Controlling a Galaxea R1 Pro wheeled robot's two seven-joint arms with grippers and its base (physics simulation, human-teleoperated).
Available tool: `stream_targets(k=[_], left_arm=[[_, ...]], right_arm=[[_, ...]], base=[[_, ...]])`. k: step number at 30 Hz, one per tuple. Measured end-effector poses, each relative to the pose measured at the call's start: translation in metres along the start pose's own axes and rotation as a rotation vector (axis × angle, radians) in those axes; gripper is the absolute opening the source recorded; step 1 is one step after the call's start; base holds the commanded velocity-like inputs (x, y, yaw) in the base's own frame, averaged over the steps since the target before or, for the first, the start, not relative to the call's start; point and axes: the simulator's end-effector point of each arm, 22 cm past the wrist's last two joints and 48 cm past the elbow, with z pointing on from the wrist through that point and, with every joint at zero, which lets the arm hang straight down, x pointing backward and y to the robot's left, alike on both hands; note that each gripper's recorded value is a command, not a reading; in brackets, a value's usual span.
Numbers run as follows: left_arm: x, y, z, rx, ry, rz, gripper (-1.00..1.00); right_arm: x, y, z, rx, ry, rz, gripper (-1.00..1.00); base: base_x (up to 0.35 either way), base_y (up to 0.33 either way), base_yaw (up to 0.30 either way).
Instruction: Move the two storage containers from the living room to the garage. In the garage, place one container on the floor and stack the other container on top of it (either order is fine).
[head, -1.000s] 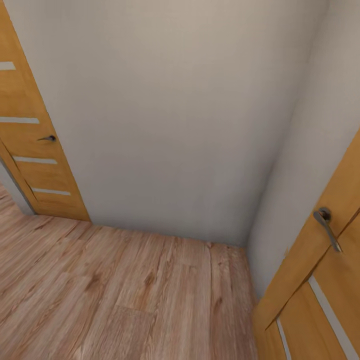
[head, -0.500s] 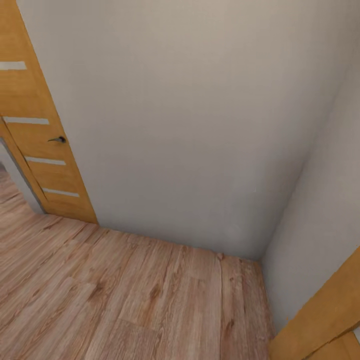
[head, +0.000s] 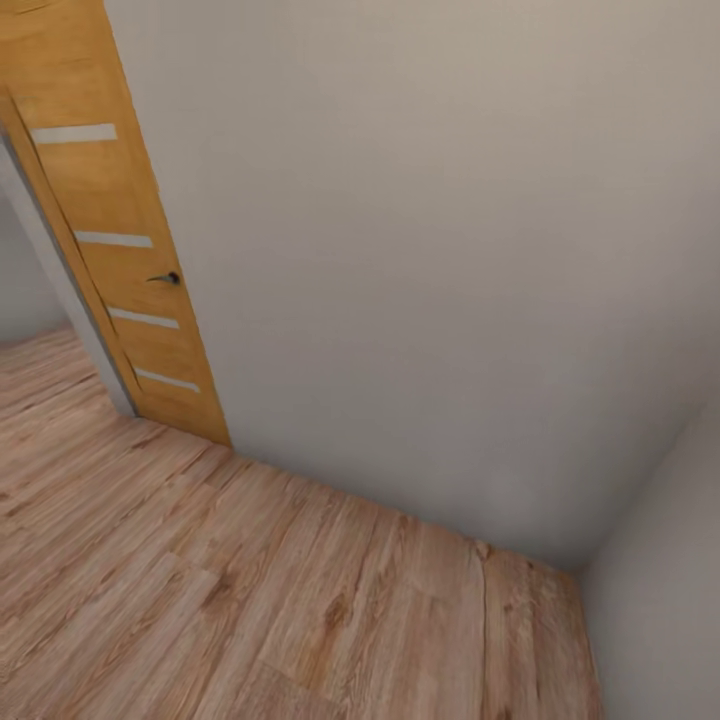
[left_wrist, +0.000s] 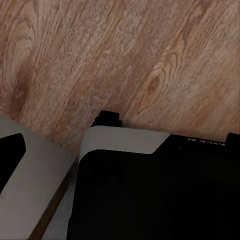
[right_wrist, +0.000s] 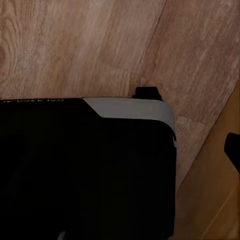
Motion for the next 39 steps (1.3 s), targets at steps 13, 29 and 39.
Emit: stream_targets(k=[13, 29, 39], left_arm=[[0.0, 0.0, 0.0, 0.0, 0.0, -0.001, 1.0], [0.0001, 0.0, 0.0, 0.0, 0.0, -0.002, 1.0], [0.0002, -0.0001, 0.0, 0.0, 0.001, -0.001, 1.0]], right_arm=[[-0.0004, 0.0, 0.0, 0.0, -0.001, 0.0, 1.0], [-0.0005, -0.0006, 0.0, 0.001, -0.001, 0.0, 1.0], [-0.0003, -0.0012, 0.0001, 0.002, -0.001, 0.0, 1.0]], base=[[0.321, 0.0, 0.269], [0.321, 0.0, 0.27], [0.322, 0.0, 0.182]])
